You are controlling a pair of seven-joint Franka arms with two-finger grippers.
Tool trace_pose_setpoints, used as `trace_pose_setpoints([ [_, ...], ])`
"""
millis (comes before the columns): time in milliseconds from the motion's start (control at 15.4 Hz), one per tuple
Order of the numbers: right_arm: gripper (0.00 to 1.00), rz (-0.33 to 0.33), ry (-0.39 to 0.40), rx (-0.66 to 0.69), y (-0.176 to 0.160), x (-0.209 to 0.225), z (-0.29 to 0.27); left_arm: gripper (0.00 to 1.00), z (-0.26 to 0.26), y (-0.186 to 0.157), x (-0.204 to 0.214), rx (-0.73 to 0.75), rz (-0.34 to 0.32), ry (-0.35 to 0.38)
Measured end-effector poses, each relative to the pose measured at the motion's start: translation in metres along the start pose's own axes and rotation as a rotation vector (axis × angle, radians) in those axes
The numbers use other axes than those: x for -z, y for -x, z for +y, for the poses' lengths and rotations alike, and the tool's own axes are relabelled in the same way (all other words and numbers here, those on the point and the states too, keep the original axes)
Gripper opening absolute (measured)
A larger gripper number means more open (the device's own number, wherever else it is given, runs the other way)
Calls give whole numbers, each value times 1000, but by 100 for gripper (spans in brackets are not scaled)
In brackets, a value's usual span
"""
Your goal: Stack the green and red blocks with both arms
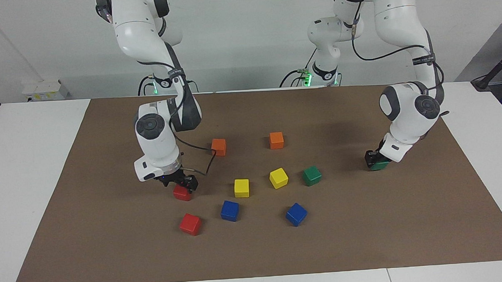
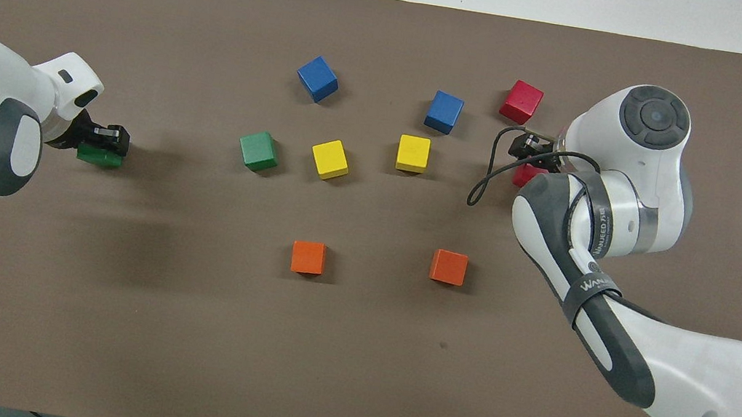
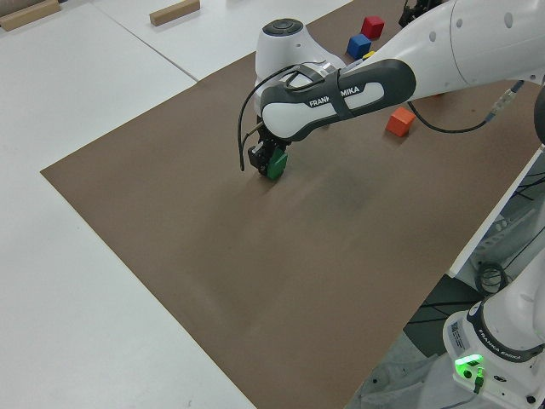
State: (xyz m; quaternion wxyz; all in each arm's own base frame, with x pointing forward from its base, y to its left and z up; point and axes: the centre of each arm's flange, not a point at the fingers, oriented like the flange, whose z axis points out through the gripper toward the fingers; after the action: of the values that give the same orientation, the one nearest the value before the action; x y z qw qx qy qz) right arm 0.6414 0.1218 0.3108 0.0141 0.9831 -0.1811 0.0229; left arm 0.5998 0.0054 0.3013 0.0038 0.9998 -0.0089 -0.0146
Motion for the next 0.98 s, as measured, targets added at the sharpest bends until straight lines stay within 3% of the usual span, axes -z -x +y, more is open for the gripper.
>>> trace_pose_setpoints([
  [195,100,-5,2,1,2,-4,1,58,0,-1,0,0,2,0],
  [390,100,-3,1,5,4,-6,0,84,2,-10,19,11,4,1],
  [520,90,0,-2,7,6,-9,0,100,26,-24,54,79,-8,4],
  [650,84,-1,-3,10,8,-13,0,100,77,-32,84,171,10,8],
  [846,55,7,-9,11,9,-14,0,100,166,-24,85,286,22,13],
  [976,55,8,-9,11,9,-14,0,100,211,-18,69,337,28,19],
])
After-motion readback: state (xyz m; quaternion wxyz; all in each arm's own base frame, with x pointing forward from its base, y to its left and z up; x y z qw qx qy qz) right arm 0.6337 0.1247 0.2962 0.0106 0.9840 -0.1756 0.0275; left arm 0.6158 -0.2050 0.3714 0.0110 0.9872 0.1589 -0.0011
